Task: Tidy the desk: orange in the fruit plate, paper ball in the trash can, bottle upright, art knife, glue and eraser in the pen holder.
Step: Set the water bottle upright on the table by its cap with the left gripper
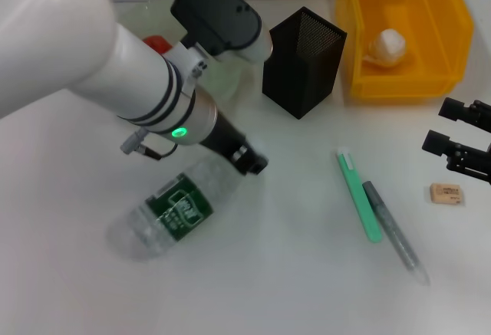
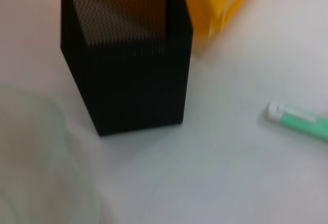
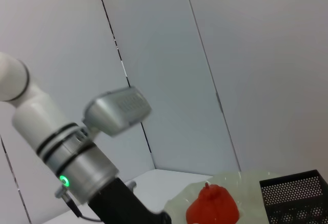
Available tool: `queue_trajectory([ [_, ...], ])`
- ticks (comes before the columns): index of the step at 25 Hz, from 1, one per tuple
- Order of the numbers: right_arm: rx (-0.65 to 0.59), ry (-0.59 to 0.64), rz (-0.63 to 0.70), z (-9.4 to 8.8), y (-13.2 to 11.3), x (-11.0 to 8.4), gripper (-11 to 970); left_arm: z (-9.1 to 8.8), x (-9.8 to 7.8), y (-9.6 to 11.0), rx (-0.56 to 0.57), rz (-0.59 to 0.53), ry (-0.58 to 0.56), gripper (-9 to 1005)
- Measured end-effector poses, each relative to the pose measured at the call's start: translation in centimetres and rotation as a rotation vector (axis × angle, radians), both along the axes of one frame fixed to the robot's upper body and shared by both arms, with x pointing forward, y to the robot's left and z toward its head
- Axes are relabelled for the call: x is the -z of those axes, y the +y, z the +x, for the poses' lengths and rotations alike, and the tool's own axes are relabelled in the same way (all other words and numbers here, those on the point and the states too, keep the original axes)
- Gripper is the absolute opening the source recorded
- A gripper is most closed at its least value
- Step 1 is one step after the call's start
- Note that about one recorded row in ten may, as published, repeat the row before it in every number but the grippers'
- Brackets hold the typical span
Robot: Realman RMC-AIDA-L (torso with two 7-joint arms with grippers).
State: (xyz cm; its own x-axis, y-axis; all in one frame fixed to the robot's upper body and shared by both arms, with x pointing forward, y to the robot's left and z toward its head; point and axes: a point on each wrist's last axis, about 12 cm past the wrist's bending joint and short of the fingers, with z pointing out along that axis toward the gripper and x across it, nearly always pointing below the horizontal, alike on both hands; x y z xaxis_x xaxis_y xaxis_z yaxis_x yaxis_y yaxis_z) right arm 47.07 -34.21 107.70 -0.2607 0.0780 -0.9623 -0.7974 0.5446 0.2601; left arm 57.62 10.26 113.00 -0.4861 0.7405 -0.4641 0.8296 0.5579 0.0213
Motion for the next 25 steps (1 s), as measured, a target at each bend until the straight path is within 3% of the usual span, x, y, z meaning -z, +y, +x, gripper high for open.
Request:
queue_trajectory([
  [11,-0.002,0.005,0.006,0.0,0.0,0.0,769,-2.2,-1.9,1.7,0.079,-0.167,-0.137,436],
  [19,0.015,0.004,0.025,-0.1,0.3,0.1,769,-3.1,-2.9,4.8,0.124,-0.406,-0.194,435],
  [25,0.051,-0.003,0.067,-0.1,0.5,0.4,769,-3.0,-2.2,7.4,0.150,-0.583,-0.216,435],
])
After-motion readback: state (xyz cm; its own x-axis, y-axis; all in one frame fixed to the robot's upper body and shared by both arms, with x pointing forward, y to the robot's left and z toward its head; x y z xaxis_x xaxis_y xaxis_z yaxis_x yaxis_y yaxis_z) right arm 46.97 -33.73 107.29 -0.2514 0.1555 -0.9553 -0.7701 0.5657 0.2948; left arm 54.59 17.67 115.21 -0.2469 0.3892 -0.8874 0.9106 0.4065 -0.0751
